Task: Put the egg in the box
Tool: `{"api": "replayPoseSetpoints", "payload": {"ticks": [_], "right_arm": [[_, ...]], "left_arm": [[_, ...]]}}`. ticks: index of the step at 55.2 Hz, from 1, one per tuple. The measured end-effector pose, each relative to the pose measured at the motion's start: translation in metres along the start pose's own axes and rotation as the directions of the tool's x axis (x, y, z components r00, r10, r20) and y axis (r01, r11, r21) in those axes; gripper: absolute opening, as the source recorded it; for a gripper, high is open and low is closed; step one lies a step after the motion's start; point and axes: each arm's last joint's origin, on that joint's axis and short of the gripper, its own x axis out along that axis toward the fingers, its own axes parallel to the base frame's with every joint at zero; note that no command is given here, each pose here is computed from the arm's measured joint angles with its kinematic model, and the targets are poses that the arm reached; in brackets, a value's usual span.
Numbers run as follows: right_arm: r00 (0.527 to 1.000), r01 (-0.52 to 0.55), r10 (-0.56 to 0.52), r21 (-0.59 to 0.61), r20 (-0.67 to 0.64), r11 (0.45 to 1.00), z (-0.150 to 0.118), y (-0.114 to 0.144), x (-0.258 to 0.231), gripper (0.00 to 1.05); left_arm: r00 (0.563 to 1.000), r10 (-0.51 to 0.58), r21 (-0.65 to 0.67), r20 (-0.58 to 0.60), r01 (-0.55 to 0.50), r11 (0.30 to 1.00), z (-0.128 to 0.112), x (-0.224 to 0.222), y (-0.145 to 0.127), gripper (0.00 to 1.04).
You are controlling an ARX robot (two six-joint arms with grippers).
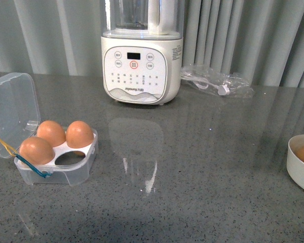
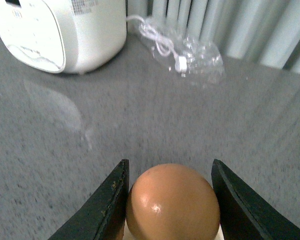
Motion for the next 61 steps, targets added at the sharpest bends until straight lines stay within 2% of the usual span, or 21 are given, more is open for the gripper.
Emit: {"api": "replayPoseSetpoints", "payload": {"ticks": [5,11,15,20,27,33,61], "right_arm": [[0.996,-0.061,0.06,0.018,0.063,0.998,0.024,0.022,0.006,0.42],[0.975,-0.203,0.197,0.05,0.101,0.978,0.037,0.058,0.02,0.42],[0.957,-0.28,0.273,0.069,0.098,0.958,0.039,0.073,0.027,0.42],[0.906,-0.422,0.416,0.081,0.075,0.903,0.036,0.095,0.035,0.42],[0.849,-0.528,0.528,0.081,0.03,0.845,0.029,0.114,0.041,0.42],[0.831,-0.556,0.556,0.074,0.01,0.828,0.024,0.122,0.045,0.42],[0.824,-0.564,0.565,0.052,-0.029,0.824,0.015,0.142,0.078,0.42]], "left_arm": [[1.0,0.0,0.0,0.0,0.0,1.0,0.0,0.0,0.0,0.98],[1.0,0.0,0.0,0.0,0.0,1.0,0.0,0.0,0.0,0.98],[1.0,0.0,0.0,0.0,0.0,1.0,0.0,0.0,0.0,0.98],[1.0,0.0,0.0,0.0,0.0,1.0,0.0,0.0,0.0,0.98],[1.0,0.0,0.0,0.0,0.0,1.0,0.0,0.0,0.0,0.98],[1.0,0.0,0.0,0.0,0.0,1.0,0.0,0.0,0.0,0.98],[1.0,0.0,0.0,0.0,0.0,1.0,0.0,0.0,0.0,0.98]]}}
